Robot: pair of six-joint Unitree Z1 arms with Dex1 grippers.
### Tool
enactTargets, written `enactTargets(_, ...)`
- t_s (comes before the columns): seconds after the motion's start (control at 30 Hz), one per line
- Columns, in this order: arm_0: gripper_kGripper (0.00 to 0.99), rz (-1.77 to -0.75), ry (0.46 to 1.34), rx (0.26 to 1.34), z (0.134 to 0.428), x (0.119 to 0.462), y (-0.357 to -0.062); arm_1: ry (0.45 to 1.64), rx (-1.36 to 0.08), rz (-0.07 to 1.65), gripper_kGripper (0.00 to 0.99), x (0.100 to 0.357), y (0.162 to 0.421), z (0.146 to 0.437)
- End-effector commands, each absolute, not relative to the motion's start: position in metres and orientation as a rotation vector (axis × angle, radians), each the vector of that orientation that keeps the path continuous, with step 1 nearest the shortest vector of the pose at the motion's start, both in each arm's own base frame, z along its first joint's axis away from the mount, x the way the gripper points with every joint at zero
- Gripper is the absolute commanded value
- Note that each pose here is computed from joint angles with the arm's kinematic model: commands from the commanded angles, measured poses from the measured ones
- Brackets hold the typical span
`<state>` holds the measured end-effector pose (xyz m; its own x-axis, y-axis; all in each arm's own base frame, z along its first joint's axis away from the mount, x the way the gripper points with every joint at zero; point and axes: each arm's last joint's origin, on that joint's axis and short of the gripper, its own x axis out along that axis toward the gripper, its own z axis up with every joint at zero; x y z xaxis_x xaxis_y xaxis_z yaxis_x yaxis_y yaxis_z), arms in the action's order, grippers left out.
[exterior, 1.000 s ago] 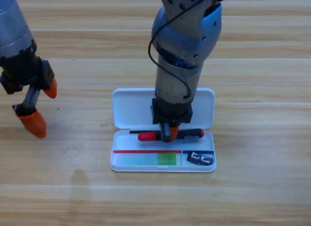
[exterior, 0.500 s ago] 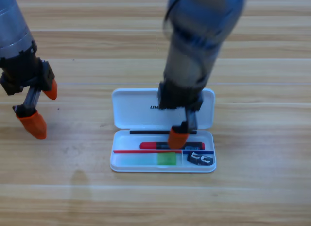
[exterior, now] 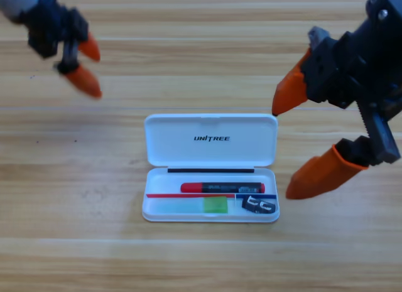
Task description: Clean up eraser and pencils
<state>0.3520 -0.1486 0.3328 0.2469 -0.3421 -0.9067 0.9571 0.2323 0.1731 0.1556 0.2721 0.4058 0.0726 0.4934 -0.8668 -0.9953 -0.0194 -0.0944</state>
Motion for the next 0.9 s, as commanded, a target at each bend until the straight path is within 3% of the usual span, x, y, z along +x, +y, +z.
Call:
enactTargets(0.03, 0.466, -1.113, 0.909, 0.737, 0.280, 0.431, -0.131, 0.775, -0.847, 1.434, 0.990, 0.145, 0.283, 0.395)
enactTargets(0.17, 0.000, -1.250, 0.877, 0.614, 0.249, 0.461, -0.139, 0.768, -0.793, 1.424, 0.990, 0.144, 0.283, 0.397)
enactTargets(0.37, 0.000, -1.406, 0.912, 0.393, 0.187, 0.476, -0.152, 0.783, -0.764, 1.449, 0.990, 0.142, 0.283, 0.394)
enactTargets(0.57, 0.000, -1.543, 0.999, 0.297, 0.141, 0.465, -0.182, 0.792, -0.753, 1.469, 0.990, 0.141, 0.283, 0.393)
enactTargets(0.73, 0.000, -1.612, 1.031, 0.273, 0.129, 0.452, -0.203, 0.791, -0.749, 1.475, 0.990, 0.141, 0.285, 0.393)
enactTargets(0.9, 0.000, -1.658, 1.047, 0.287, 0.139, 0.439, -0.216, 0.789, -0.750, 1.474, 0.990, 0.141, 0.285, 0.393)
